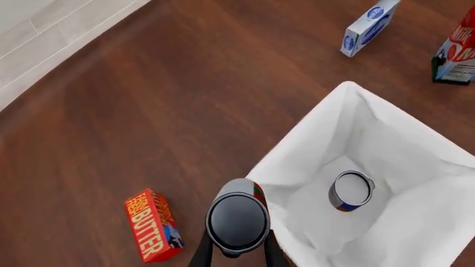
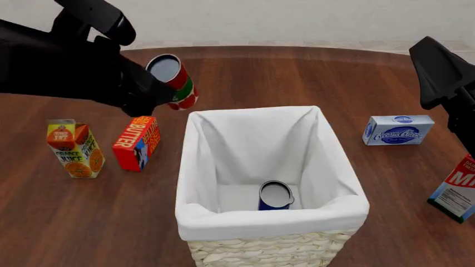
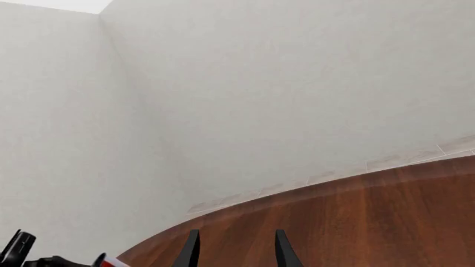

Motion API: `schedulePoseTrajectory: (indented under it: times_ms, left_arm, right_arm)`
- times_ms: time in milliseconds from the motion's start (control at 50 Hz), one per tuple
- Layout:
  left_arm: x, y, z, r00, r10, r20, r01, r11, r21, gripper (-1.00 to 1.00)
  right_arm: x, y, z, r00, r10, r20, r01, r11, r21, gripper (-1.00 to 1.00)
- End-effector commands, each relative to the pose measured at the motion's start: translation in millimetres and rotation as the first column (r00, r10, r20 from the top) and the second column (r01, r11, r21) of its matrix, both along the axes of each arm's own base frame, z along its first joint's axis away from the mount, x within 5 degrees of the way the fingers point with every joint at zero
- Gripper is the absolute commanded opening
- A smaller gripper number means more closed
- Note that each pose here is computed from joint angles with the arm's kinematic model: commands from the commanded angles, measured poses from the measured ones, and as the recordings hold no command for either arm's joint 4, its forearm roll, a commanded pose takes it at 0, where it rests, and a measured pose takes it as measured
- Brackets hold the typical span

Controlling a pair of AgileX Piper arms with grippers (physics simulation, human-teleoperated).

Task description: Pick up the alphabet soup and the tomato sauce, and put them in the basket.

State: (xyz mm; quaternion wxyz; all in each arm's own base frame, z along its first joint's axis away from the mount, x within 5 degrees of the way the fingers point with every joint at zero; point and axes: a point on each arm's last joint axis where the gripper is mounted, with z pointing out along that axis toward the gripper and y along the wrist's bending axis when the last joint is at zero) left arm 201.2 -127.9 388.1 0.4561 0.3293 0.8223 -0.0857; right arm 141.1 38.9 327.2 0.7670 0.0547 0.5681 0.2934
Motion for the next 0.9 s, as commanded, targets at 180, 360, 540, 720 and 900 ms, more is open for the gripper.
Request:
schedulePoseTrajectory:
  times_ms: [180, 360, 540, 720, 900]
  left_arm:
    - [0.0, -28.4, -2.2, 0.994, -0.109, 0.004, 0.109, 0.994, 0.024, -1.0]
    - [2.4, -40.4, -5.8, 0.989, -0.147, -0.004, 0.147, 0.988, 0.041, -1.0]
    - [3.2, -52.0, -14.4, 0.983, -0.184, -0.025, 0.185, 0.981, 0.064, -1.0]
    - [4.1, -59.1, -21.6, 0.978, -0.205, -0.041, 0.208, 0.975, 0.082, -1.0]
    - [4.1, -66.4, -32.5, 0.972, -0.225, -0.064, 0.231, 0.968, 0.099, -1.0]
  right_arm:
    - [0.0, 0.0, 0.0, 1.0, 0.0, 0.0, 0.0, 1.0, 0.0, 1.0]
    - [0.0, 0.0, 0.0, 1.0, 0.0, 0.0, 0.0, 1.0, 0.0, 1.0]
    - [0.0, 0.0, 0.0, 1.0, 0.0, 0.0, 0.0, 1.0, 0.0, 1.0]
    - [0.0, 0.0, 0.0, 1.0, 0.0, 0.0, 0.0, 1.0, 0.0, 1.0]
    - [0.0, 0.0, 0.0, 1.0, 0.0, 0.0, 0.0, 1.0, 0.0, 1.0]
